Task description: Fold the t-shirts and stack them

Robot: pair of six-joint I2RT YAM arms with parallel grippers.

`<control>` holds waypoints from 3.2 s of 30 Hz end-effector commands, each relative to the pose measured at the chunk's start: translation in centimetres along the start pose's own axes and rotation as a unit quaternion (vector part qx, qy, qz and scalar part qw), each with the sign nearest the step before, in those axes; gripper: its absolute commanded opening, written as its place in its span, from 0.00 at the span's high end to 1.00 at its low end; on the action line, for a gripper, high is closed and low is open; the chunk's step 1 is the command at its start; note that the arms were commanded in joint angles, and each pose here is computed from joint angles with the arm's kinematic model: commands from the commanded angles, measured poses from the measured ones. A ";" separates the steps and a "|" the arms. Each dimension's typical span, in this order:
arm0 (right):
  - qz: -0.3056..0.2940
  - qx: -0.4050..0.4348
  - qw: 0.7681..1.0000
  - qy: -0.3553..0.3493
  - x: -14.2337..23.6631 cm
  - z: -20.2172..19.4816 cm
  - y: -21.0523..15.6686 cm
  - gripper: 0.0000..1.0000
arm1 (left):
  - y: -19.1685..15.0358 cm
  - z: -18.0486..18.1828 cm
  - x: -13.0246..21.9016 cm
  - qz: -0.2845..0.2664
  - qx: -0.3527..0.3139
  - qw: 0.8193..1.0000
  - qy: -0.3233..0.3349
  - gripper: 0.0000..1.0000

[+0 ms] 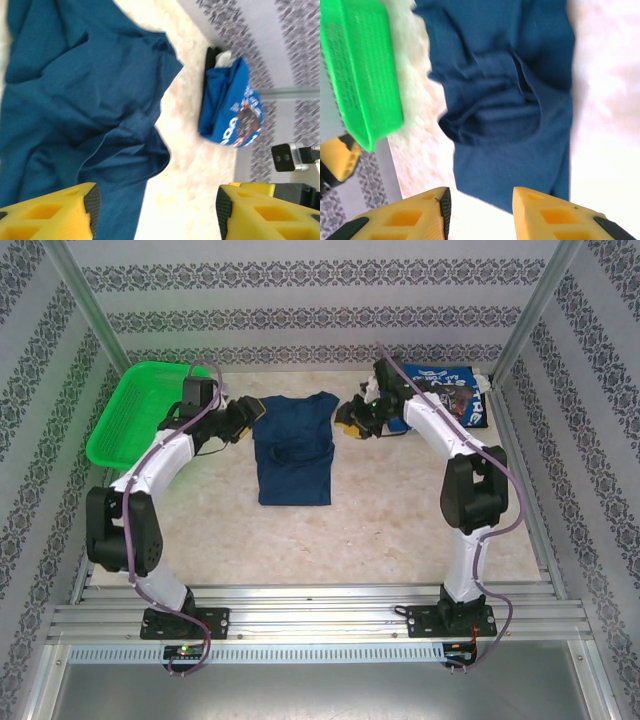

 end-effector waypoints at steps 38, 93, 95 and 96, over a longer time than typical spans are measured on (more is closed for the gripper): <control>0.082 0.051 0.991 -0.098 -8.6 -4.5 2.2 0.53 | -1.7 5.4 -11.9 0.128 -0.113 0.977 0.128 0.43; -0.009 0.097 0.994 -0.040 -3.7 1.9 5.8 0.59 | 7.3 -1.1 -5.0 -0.010 -0.034 0.998 0.047 0.19; 0.000 0.103 0.994 -0.039 -3.2 2.2 4.7 0.61 | 6.7 -1.5 -3.7 -0.013 -0.039 0.998 0.049 0.20; 0.006 0.100 0.994 -0.039 -3.2 2.1 4.1 0.63 | 6.3 -1.5 -3.0 -0.016 -0.042 0.997 0.057 0.23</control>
Point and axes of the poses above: each hand's point on the last joint's axis, 136 mm out from that joint toward the fingers, its own x axis back along the fingers, its own z axis along the line the jaws close on, y = z × x, the point moved 9 cm from there along x, back along the fingers, and after that the axes turned 11 degrees about x, right-handed, at the moved point
